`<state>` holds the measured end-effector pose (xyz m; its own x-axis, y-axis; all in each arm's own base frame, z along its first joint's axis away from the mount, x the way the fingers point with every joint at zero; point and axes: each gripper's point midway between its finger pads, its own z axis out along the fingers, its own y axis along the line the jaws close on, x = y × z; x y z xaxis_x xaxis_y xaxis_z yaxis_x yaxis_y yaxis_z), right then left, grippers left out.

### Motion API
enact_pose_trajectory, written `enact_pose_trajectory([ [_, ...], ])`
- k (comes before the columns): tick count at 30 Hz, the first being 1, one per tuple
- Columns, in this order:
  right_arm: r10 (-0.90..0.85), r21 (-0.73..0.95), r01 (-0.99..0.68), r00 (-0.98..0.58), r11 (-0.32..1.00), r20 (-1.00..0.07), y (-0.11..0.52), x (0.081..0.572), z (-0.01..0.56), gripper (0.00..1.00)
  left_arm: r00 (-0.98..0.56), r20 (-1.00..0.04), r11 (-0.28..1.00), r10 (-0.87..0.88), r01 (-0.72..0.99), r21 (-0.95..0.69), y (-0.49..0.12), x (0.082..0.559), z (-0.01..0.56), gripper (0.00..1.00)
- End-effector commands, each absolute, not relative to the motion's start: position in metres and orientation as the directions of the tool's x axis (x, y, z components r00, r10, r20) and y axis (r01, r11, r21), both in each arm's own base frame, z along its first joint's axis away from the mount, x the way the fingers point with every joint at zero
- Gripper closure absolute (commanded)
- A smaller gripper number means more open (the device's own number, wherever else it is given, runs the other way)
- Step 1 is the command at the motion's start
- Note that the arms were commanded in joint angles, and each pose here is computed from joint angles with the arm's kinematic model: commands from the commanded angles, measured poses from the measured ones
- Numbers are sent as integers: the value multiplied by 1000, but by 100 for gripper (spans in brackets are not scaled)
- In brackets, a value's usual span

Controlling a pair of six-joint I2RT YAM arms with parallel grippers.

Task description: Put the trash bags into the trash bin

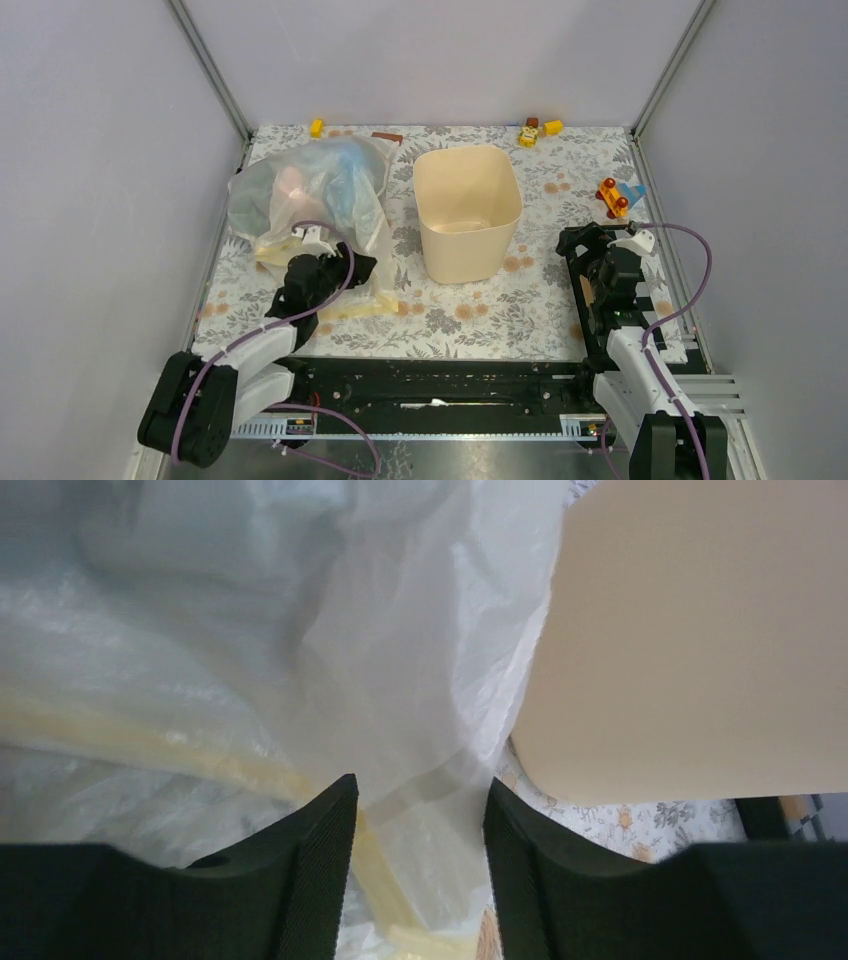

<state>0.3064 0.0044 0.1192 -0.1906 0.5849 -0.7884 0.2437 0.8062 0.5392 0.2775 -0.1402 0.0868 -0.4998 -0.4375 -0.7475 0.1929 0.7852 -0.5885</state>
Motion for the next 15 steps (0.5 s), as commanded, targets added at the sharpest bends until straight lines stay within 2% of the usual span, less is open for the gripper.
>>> enact_pose_trajectory([
  [1,589,556,209,-156,804,-793,7,315,136,0,-357,-812,775,-462,282,-565,-152,312,139,63],
  [3,589,555,209,-168,805,-790,8,316,135,0,-352,-815,796,-460,243,-554,-149,327,139,93],
  [4,589,554,210,-173,805,-790,8,316,134,0,-345,-811,803,-471,212,-557,-147,334,139,100],
  [8,588,553,213,-169,806,-791,7,316,134,0,-336,-800,789,-498,208,-578,-161,364,152,100],
  [15,587,554,208,-161,806,-793,7,315,135,0,-338,-818,744,-465,351,-568,-246,403,213,100],
])
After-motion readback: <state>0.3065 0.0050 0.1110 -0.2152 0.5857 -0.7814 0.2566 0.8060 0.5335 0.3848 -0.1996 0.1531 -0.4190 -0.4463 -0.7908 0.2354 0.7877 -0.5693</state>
